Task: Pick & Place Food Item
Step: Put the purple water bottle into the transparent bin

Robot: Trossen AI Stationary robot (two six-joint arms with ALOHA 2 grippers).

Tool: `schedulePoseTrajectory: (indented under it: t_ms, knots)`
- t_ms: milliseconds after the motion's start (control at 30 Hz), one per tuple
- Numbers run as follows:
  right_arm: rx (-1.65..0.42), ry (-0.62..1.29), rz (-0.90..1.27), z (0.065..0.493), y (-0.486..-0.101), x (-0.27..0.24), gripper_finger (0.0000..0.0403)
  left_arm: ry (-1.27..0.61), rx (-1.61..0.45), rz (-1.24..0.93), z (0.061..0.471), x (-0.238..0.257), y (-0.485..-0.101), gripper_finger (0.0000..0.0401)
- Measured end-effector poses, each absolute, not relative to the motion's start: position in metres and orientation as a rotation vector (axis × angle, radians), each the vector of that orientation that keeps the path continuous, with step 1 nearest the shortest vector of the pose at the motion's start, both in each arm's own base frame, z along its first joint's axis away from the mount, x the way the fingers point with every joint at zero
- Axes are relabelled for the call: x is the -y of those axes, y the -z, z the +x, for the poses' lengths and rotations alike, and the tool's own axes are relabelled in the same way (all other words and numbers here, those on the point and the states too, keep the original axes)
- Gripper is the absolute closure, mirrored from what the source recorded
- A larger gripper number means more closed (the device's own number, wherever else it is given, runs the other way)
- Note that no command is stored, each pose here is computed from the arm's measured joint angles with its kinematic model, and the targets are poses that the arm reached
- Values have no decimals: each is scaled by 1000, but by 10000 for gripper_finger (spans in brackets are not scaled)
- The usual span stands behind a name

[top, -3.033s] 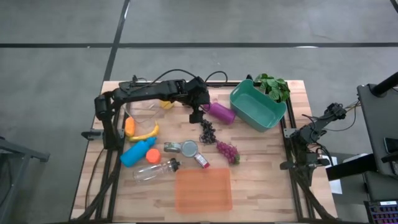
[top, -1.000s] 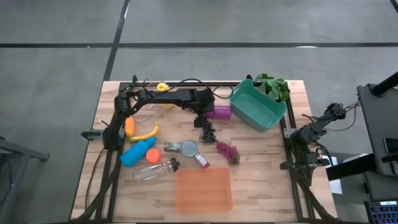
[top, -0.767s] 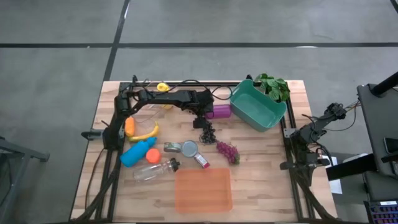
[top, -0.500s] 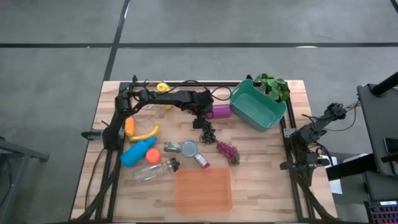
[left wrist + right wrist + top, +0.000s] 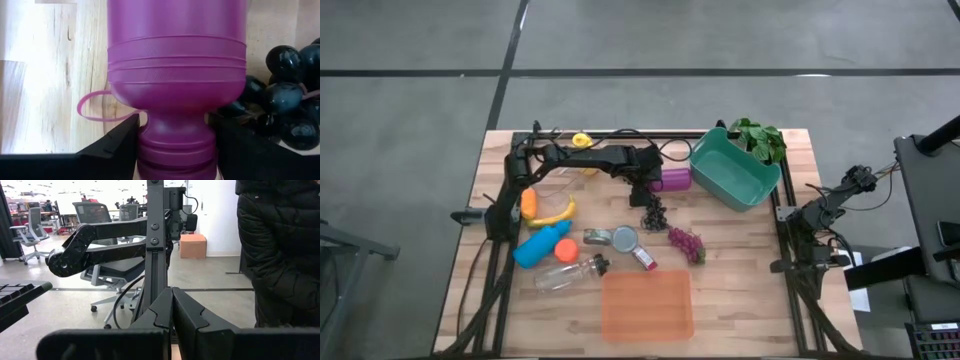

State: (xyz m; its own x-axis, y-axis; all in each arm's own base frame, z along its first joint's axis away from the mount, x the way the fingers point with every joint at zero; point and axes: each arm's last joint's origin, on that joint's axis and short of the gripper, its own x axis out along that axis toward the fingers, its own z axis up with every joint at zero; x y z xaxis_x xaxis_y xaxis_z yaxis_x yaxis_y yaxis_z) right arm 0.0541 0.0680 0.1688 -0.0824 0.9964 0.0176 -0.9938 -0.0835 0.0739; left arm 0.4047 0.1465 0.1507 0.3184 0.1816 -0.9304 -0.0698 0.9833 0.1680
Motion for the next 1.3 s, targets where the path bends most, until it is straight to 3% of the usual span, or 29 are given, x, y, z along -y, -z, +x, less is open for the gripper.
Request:
schedulePoseTrajectory:
  t_ms: [433, 1067, 1300]
  knots:
    - [-48, -1653, 71, 54, -169, -68, 395, -159, -1281, 99, 397, -143, -181, 191]
    - [-48, -1653, 71, 54, -169, -68, 395, -333, -1326, -86, 352, -112, -325, 192]
    - [-47, -1653, 71, 54, -169, -68, 395, -444, -1286, -225, 333, -104, -353, 181]
